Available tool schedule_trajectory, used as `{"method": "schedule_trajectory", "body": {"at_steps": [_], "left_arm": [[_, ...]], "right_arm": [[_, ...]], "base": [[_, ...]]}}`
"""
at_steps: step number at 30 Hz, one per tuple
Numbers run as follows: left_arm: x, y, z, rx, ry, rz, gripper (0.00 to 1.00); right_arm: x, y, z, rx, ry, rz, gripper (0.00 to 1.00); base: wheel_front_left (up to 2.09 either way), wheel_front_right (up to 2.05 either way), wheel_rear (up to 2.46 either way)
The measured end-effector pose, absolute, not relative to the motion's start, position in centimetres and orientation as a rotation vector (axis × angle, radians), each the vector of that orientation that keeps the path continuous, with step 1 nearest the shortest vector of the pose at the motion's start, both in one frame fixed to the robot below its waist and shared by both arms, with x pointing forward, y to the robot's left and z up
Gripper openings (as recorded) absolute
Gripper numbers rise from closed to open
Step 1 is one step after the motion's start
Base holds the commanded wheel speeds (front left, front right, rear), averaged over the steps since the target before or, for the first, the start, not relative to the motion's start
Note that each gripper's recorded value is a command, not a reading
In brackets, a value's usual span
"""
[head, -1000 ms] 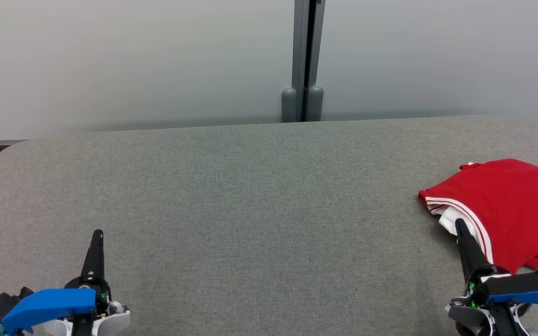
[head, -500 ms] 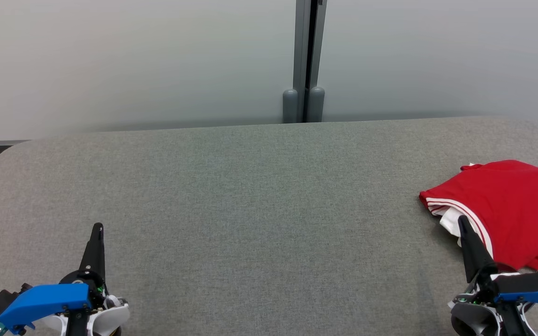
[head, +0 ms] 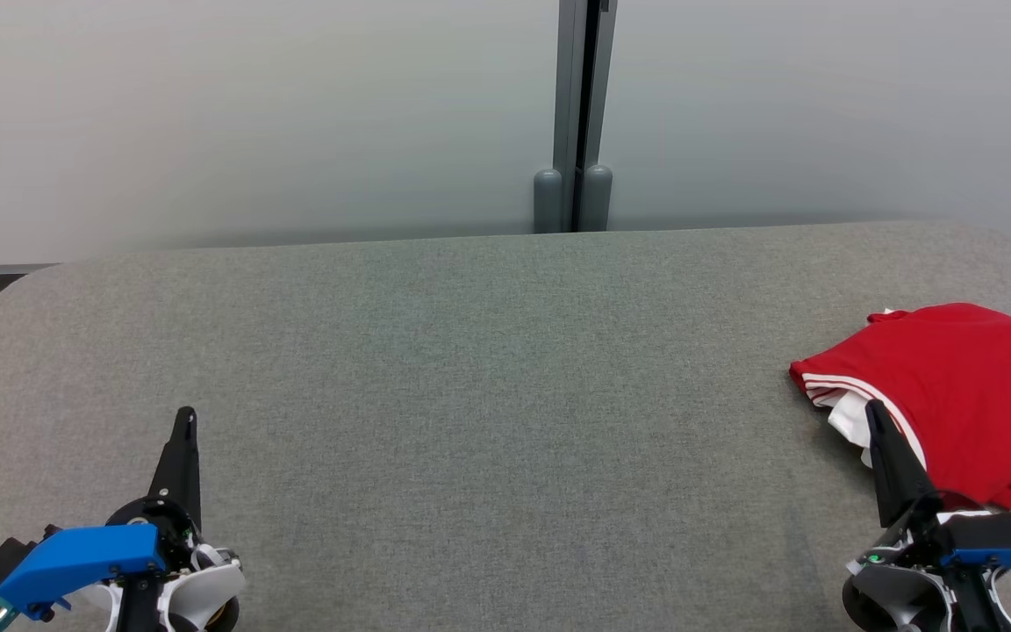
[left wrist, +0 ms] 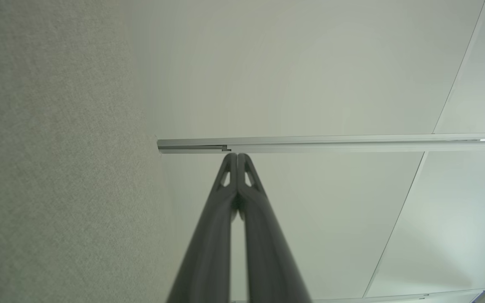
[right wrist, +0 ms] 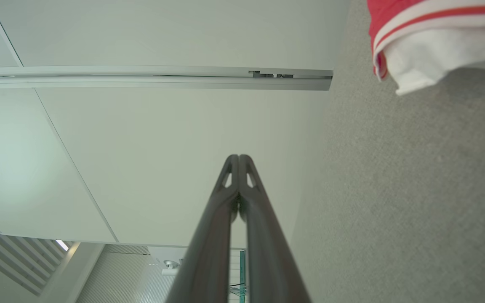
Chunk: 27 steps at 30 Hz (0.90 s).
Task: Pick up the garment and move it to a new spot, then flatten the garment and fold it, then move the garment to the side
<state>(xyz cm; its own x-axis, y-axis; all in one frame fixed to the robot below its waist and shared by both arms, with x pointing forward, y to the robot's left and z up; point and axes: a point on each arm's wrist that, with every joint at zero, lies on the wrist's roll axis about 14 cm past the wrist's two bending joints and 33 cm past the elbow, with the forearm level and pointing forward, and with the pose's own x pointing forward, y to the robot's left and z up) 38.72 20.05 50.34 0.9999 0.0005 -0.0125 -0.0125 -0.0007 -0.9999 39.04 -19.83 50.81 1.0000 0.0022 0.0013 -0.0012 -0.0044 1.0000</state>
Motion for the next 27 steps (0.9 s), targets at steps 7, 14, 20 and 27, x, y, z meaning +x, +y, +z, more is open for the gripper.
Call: {"method": "schedule_trajectory", "body": {"at_steps": [7,14,20,27], "left_arm": [[38.75,20.05,50.39,-1.572,0.008,0.009,0.0],[38.75,20.04,50.39,-1.572,0.008,0.009,0.0],[38.75,20.04,50.4,-1.572,0.008,0.009,0.0],[38.75,20.04,50.39,-1.572,0.008,0.009,0.0]], "right_arm": [[39.04,-19.84,50.82,1.577,0.0,0.003,0.0],[39.04,-19.84,50.82,1.577,0.0,0.003,0.0],[39.03,-19.84,50.82,1.577,0.0,0.003,0.0],[39.04,-19.84,50.82,1.577,0.0,0.003,0.0]], "base": [[0.0,0.0,0.0],[0.0,0.0,0.0],[0.0,0.0,0.0],[0.0,0.0,0.0]]}}
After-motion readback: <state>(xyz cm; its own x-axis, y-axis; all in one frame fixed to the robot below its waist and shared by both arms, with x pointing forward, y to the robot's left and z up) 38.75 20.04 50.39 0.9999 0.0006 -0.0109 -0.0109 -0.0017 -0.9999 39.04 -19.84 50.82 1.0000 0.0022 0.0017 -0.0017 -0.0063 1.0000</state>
